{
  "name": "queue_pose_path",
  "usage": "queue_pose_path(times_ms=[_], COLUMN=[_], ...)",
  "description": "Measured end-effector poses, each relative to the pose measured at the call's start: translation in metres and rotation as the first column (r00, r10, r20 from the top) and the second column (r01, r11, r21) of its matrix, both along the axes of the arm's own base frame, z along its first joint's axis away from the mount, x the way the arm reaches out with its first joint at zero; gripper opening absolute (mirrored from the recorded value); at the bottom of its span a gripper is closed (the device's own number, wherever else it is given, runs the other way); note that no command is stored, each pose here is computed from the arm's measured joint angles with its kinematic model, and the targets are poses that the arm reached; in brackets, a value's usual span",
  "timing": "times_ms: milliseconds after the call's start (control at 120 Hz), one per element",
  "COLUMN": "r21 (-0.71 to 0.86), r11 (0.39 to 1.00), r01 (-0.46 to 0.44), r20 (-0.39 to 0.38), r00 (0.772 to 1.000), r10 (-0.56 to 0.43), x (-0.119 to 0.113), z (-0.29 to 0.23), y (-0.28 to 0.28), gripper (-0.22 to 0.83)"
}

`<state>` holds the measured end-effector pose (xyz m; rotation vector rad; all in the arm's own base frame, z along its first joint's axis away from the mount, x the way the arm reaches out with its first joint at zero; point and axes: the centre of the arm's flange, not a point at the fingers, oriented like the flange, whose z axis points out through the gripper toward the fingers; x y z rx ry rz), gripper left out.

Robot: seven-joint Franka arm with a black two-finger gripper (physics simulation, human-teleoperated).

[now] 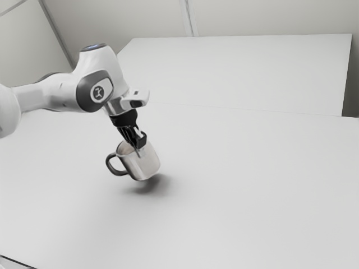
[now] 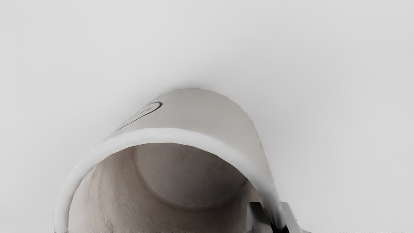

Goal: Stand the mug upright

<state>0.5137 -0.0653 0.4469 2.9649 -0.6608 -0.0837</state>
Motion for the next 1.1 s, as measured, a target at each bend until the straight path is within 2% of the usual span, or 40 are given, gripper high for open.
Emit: queue_pose_path(times_ms=[233,458,608,775,1100], r21=[0.2,0.259,0.274,0.274,0.221], r11=[0.978,0.965,0.962,0.957,0.956], r01=[0.06,0.037,0.0,-0.1,-0.193], r20=[-0.006,-0.019,-0.008,0.003,0.024], r00=[0.998,0.999,1.0,0.995,0.981], r10=[-0.06,-0.033,0.003,0.103,0.193], x=[-0.002,0.001,0.014,0.025,0.03], z=[-0.017,-0.039,-0.051,-0.06,-0.066], y=[-0.033,-0.054,-0.061,-0.031,-0.035], gripper=[-0.17,-0.17,-0.17,-0.17,-0.17])
